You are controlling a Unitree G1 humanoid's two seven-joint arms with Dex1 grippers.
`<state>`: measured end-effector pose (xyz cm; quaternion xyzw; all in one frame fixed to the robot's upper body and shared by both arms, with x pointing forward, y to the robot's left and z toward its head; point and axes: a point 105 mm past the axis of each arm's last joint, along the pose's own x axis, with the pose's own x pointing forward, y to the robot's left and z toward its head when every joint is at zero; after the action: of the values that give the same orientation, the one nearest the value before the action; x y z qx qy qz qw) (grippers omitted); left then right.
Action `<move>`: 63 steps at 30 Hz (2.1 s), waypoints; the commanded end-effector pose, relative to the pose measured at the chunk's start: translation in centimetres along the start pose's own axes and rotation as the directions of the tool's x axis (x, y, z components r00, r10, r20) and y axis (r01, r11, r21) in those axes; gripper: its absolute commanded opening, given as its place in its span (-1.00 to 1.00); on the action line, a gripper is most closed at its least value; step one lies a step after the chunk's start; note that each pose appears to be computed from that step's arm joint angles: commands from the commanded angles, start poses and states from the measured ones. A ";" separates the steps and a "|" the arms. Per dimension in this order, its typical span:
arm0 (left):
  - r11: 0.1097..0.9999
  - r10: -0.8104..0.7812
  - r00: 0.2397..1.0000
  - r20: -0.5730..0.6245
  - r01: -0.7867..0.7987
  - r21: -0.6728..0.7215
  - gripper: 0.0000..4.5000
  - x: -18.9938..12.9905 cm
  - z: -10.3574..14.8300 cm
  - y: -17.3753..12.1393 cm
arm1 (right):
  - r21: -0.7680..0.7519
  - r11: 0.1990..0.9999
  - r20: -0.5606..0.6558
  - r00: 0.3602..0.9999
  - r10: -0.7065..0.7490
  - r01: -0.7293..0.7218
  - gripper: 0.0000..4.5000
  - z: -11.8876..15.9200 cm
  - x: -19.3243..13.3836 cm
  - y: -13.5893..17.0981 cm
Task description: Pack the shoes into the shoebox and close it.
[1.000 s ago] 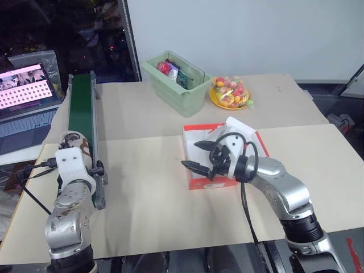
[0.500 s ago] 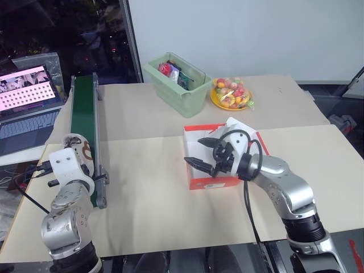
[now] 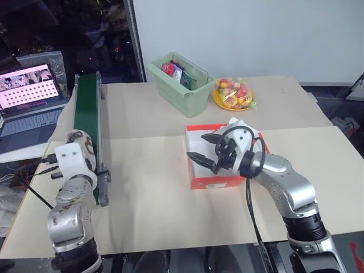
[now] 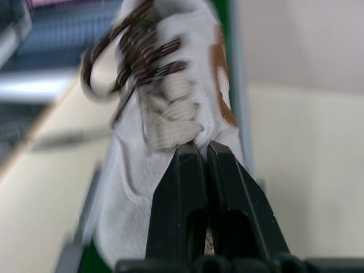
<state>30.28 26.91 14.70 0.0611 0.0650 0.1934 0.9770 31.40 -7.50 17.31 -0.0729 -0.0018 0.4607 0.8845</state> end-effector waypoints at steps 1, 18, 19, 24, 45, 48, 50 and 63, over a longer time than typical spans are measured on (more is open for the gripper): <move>0.996 -0.013 0.973 0.231 -0.008 0.087 -0.97 -1.0 4.5 -0.5 | -0.022 1.000 0.052 0.998 -0.017 0.018 1.00 1.4 -0.1 -0.4; 0.714 -0.663 0.669 0.336 0.699 0.019 -0.97 -7.3 6.7 -12.8 | 0.735 0.677 0.085 0.995 -0.048 -0.030 1.00 2.9 3.2 -2.5; 0.704 -0.675 0.657 0.335 0.709 0.027 -0.97 -7.4 6.7 -12.9 | 0.759 0.650 0.081 0.996 -0.036 -0.038 1.00 3.0 3.4 -2.4; 0.688 -0.694 0.637 0.335 0.725 0.048 -0.97 -7.0 6.9 -13.0 | 0.806 0.589 0.058 0.998 0.022 -0.060 1.00 3.4 4.2 -1.5; 0.657 -0.722 0.607 0.332 0.752 0.055 -1.00 -6.9 7.0 -13.9 | 0.870 0.474 0.143 0.989 0.023 -0.136 0.77 5.5 8.6 1.1; 0.660 -0.720 0.609 0.332 0.749 0.059 -1.00 -6.7 7.0 -13.9 | 0.869 0.474 0.151 0.988 0.020 -0.142 0.36 5.6 8.6 1.1; 0.662 -0.718 0.610 0.334 0.747 0.060 -1.00 -6.6 7.1 -13.8 | 0.868 0.472 0.162 0.987 0.019 -0.151 0.06 5.8 8.6 1.2; 0.662 -0.728 0.608 0.317 0.745 0.089 -1.00 -6.6 6.9 -14.0 | 0.852 0.447 0.292 0.956 0.029 -0.274 -0.94 8.4 8.3 2.0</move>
<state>30.71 11.42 19.49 0.0220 -0.0699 -0.2239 0.9719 35.70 -0.88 21.10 0.4276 0.1884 0.4126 0.7819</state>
